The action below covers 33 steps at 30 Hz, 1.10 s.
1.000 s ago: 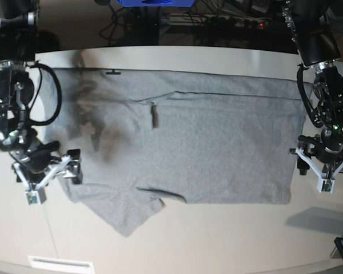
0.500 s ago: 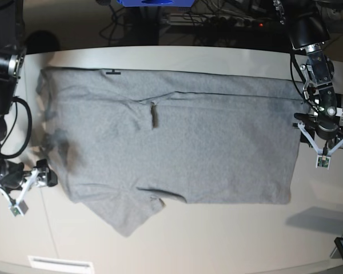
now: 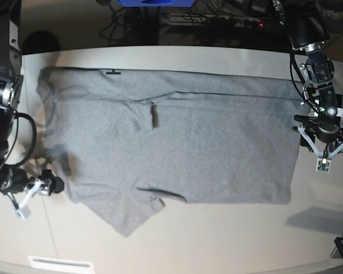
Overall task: Fold the T-shirt properly
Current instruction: 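Release the edge and move both grippers to the shirt's opposite edge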
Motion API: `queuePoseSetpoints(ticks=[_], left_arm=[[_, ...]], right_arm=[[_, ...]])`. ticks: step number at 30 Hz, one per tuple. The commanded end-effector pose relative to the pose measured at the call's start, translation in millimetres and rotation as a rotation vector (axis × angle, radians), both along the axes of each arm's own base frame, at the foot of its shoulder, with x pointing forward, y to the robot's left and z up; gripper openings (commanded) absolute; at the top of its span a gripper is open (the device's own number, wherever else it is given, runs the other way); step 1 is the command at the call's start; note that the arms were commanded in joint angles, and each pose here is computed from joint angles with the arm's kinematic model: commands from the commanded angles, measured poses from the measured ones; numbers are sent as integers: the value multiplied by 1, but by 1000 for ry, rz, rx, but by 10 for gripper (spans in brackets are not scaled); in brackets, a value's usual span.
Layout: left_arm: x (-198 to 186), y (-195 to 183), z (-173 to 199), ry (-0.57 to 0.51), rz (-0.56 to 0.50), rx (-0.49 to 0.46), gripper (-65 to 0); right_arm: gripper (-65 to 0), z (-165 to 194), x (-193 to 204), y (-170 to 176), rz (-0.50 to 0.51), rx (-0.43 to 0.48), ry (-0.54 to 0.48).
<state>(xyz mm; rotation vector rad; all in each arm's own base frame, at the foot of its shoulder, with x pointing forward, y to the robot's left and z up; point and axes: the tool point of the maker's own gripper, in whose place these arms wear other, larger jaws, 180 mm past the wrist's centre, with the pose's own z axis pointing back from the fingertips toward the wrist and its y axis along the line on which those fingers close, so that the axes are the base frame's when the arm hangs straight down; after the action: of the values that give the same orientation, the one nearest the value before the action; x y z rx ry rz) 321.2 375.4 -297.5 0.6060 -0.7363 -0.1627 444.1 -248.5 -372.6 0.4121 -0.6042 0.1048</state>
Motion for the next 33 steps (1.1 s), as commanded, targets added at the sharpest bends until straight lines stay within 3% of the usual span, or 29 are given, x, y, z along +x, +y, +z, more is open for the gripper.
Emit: queuePoseSetpoints(ticks=[1, 4, 10, 16, 19, 33], left_arm=[[8, 3, 16, -50, -4, 11, -270], [12, -2, 15, -70, -20, -44, -270], [0, 20, 24, -129, 62, -101, -270], [-15, 33, 24, -128, 97, -94, -270], [-15, 32, 23, -109, 80, -87, -270], [-13, 29, 21, -89, 46, -85, -270]], right_arm=[[-68, 29, 21, -4, -26, 41, -92], [-68, 32, 23, 1, -47, 105, -108], [-68, 32, 24, 2, -53, 111, -122], [-71, 4, 11, 7, -47, 100, -82], [-70, -14, 8, 13, -99, 113, -62], [-75, -25, 4, 28, -62, 94, -38]])
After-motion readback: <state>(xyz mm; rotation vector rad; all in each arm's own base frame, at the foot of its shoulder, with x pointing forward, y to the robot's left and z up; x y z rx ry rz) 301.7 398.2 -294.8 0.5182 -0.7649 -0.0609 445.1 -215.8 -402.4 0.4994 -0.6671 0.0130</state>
